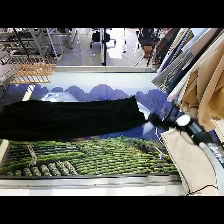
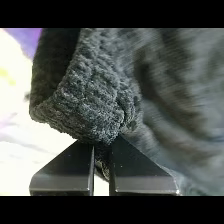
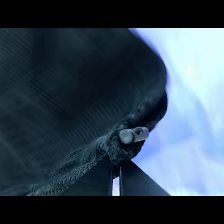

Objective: Fold the clothes and pants, and hang the long-sleeved shirts on hangers.

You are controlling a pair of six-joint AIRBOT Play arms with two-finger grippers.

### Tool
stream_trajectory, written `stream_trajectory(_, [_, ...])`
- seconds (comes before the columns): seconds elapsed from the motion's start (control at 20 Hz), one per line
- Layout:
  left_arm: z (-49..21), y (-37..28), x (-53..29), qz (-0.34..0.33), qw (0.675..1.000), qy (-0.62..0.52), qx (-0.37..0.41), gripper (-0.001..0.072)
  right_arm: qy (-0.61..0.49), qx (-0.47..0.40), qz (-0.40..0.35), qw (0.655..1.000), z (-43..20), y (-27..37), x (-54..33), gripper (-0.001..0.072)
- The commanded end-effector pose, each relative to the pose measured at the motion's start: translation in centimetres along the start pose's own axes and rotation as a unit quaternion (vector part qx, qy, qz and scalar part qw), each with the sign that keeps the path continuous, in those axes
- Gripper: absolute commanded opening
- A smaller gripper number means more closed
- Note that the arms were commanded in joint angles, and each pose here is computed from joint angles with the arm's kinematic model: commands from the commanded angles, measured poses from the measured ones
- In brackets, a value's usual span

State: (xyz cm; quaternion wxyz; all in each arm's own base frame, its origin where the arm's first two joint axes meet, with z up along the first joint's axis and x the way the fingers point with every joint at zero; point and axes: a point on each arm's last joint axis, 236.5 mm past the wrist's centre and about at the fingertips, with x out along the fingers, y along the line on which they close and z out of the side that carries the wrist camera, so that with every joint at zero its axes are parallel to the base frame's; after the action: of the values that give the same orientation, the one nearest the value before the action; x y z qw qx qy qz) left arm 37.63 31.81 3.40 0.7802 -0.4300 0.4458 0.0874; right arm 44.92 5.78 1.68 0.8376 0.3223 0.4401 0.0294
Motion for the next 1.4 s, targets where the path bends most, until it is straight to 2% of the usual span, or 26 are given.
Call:
stream_trajectory(0.0, [3.9,-8.2,-3.3,-0.144,0.987,-0.074,0.004,0.0022,-0.147,-0.101,0.055,0.983,10.9,8.6,-7.3,0.0034])
stream_trajectory(0.1, [5.5,-12.7,-5.8,-0.236,0.966,-0.109,0.005,0.0022,-0.204,-0.167,0.063,0.963,14.6,12.4,-12.1,0.0034])
stream_trajectory(0.2, [5.3,-13.0,-6.7,-0.255,0.96,-0.11,0.014,0.0022,-0.183,-0.206,0.042,0.96,13.9,12.6,-13.5,0.0034])
stream_trajectory(0.4, [3.0,-4.6,-5.5,-0.115,0.991,-0.063,0.012,0.0023,-0.012,-0.275,0.007,0.961,5.1,8.2,-10.9,0.0034])
stream_trajectory(0.55, [1.4,1.8,-6.4,-0.022,0.999,-0.04,0.001,0.0024,0.06,-0.269,-0.006,0.961,-0.4,4.7,-9.6,0.0034])
stream_trajectory(0.65, [0.7,4.0,-7.8,-0.008,0.999,-0.039,-0.009,0.0023,0.082,-0.259,-0.011,0.962,-3.2,3.0,-9.5,0.0034])
stream_trajectory(0.75, [0.4,4.8,-9.4,-0.022,0.998,-0.048,-0.032,0.0022,0.08,-0.251,-0.015,0.965,-4.3,2.6,-10.2,0.0033])
stream_trajectory(0.95, [0.9,3.9,-9.9,-0.055,0.995,-0.061,-0.051,0.0022,-0.015,-0.241,-0.019,0.97,0.5,3.4,-8.5,0.0032])
stream_trajectory(1.2, [2.7,3.5,-2.8,-0.063,0.996,-0.042,-0.052,0.0022,-0.054,-0.248,-0.041,0.966,6.7,2.6,1.0,0.0032])
stream_trajectory(1.35, [3.7,5.0,1.9,-0.063,0.99,-0.038,-0.118,0.0022,-0.048,-0.251,-0.039,0.966,10.8,3.0,6.7,0.0032])
